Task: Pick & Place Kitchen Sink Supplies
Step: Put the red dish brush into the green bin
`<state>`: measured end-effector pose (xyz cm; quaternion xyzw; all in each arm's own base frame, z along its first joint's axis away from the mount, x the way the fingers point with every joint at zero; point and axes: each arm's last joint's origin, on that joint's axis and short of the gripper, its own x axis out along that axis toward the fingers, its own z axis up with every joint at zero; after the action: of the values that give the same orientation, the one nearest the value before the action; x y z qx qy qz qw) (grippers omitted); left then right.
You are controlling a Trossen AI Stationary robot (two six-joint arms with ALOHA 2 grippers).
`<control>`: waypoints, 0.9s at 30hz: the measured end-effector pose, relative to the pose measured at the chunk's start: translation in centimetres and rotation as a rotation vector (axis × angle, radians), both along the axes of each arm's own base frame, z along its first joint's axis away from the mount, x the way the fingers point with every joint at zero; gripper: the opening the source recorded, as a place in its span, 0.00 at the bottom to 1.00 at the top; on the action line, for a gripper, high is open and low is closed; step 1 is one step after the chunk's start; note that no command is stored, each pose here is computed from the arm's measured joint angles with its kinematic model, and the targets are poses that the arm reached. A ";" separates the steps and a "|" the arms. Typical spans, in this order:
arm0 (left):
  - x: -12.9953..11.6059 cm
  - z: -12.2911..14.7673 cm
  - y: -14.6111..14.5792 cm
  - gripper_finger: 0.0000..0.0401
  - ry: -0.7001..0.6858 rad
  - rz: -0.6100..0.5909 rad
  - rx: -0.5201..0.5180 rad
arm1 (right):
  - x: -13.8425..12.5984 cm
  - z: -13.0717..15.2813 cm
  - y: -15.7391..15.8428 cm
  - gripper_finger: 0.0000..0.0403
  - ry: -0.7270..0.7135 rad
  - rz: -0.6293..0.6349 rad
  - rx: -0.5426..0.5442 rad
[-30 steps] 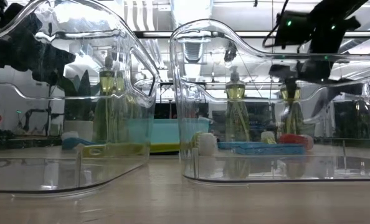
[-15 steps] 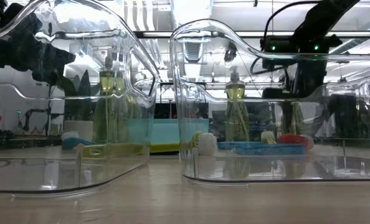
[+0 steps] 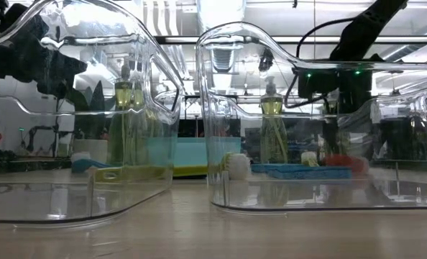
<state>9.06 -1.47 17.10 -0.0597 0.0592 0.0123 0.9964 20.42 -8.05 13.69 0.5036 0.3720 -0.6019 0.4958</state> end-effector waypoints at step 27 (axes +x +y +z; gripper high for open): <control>0.0 0.0 0.0 0.02 0.000 0.000 0.000 | -0.2 1.0 0.4 0.14 -0.027 0.244 0.072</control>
<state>9.06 -1.47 17.09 -0.0597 0.0593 0.0123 0.9964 20.23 -7.66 14.65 0.4800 0.4452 -0.5167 0.5518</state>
